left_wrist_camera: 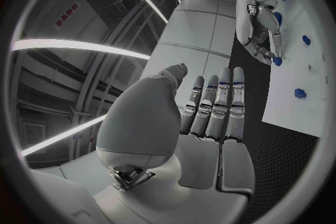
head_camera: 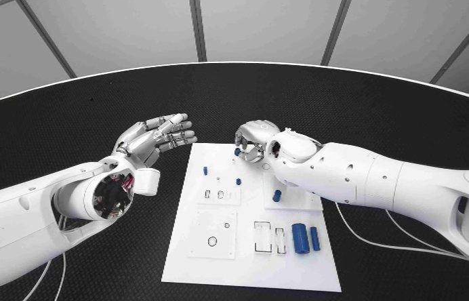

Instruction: Assemble the parts on the task board

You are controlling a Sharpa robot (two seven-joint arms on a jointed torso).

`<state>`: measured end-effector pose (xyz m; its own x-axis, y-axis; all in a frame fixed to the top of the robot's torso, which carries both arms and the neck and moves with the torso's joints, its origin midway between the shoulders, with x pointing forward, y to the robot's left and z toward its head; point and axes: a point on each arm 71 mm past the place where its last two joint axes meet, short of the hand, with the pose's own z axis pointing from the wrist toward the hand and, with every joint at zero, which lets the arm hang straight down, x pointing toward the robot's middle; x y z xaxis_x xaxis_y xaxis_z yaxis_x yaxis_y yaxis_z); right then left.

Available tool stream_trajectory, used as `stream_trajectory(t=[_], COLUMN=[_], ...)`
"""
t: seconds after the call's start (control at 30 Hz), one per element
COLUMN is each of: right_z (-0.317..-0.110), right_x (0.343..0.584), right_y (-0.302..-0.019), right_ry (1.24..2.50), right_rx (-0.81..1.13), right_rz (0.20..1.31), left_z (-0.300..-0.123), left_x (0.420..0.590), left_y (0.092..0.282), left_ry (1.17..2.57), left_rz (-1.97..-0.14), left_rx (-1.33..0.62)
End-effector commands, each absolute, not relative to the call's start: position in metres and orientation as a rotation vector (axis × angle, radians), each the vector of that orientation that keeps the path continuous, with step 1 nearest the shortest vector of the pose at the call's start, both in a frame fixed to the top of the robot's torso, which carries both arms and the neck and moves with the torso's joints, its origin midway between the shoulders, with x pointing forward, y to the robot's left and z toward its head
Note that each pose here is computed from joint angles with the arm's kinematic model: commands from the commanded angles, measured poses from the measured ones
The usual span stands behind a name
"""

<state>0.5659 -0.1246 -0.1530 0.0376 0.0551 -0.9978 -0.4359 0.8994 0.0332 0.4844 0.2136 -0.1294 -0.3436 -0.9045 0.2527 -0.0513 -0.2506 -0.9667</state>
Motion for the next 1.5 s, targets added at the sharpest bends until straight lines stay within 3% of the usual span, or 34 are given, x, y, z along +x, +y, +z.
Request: stream_trajectory(t=[0.03, 0.2, 0.5, 0.73, 0.9, 1.5], right_z=[-0.152, -0.146, -0.128, -0.126, -0.127, -0.134], right_x=[0.564, 0.554, 0.528, 0.522, 0.523, 0.533], right_y=[-0.126, -0.136, -0.199, -0.252, -0.269, -0.261], right_ry=[1.48, 1.441, 1.503, 1.585, 1.607, 1.652], right_rx=[-0.309, -0.285, -0.034, 0.083, 0.113, 0.121], right_rz=[0.392, 0.421, 0.511, 0.462, 0.428, 0.403], left_z=[-0.129, -0.13, -0.131, -0.132, -0.133, -0.133], left_x=[0.485, 0.486, 0.49, 0.494, 0.496, 0.496], left_y=[0.214, 0.216, 0.219, 0.22, 0.22, 0.22], left_ry=[1.339, 1.336, 1.331, 1.33, 1.33, 1.332], left_rz=[-1.667, -1.663, -1.656, -1.652, -1.651, -1.652], left_rx=[-1.216, -1.217, -1.22, -1.221, -1.221, -1.222])
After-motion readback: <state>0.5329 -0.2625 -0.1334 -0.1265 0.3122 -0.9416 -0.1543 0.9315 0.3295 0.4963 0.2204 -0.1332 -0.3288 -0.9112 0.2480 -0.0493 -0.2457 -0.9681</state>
